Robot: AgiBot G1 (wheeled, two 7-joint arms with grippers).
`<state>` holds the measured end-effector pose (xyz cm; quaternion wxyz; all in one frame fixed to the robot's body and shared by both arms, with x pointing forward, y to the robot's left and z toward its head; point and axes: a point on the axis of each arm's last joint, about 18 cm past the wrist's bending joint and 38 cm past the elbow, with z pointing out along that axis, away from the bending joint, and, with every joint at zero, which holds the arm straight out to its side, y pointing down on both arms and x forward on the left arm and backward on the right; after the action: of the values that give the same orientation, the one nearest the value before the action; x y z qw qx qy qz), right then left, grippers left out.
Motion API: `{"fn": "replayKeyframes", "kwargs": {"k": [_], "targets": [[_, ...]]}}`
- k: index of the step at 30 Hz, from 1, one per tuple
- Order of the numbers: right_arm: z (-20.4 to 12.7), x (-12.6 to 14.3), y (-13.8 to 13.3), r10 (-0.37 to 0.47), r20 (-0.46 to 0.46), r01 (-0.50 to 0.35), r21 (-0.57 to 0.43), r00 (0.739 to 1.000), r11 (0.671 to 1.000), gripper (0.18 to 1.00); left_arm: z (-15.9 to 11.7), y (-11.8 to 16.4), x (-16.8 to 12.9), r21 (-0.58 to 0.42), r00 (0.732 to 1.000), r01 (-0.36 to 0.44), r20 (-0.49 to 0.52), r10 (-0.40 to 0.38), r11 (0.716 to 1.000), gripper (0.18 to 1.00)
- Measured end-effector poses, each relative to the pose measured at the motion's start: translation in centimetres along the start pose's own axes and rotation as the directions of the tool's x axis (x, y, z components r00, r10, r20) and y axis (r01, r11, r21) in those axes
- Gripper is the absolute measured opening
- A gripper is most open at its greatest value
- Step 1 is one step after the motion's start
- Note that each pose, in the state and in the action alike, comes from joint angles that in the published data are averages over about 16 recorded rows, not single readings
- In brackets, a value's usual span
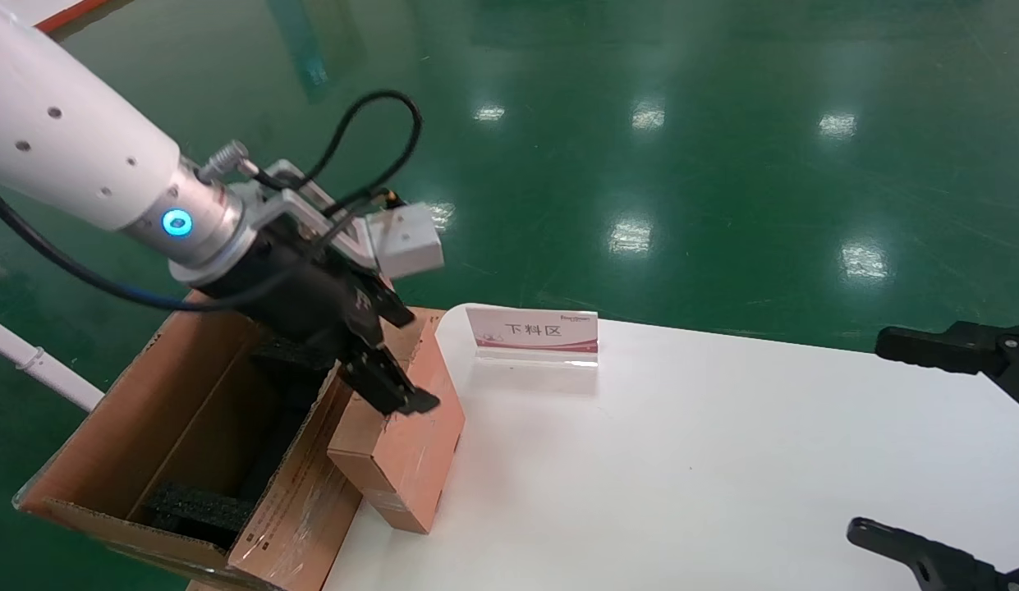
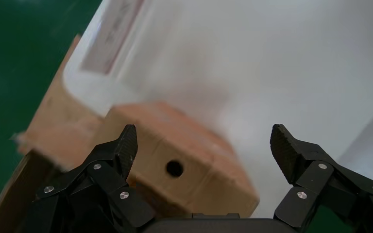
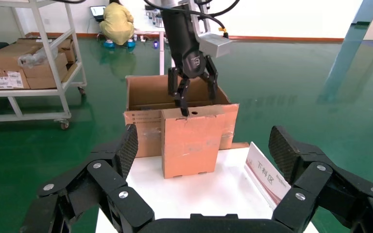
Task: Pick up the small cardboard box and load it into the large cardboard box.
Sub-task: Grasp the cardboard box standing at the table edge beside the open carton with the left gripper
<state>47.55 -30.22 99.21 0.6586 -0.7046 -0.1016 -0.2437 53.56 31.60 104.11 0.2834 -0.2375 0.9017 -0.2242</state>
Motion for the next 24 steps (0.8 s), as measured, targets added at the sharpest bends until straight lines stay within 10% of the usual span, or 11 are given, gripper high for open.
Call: {"fn": "replayKeyframes", "kwargs": {"k": [24], "targets": [[0.0,0.0,0.0,0.000,0.000,0.000,0.000,1.000,1.000,1.001,1.5,1.1,0.0,-0.225,0.987,0.153,0.084,-0.137,0.962,1.001]]}}
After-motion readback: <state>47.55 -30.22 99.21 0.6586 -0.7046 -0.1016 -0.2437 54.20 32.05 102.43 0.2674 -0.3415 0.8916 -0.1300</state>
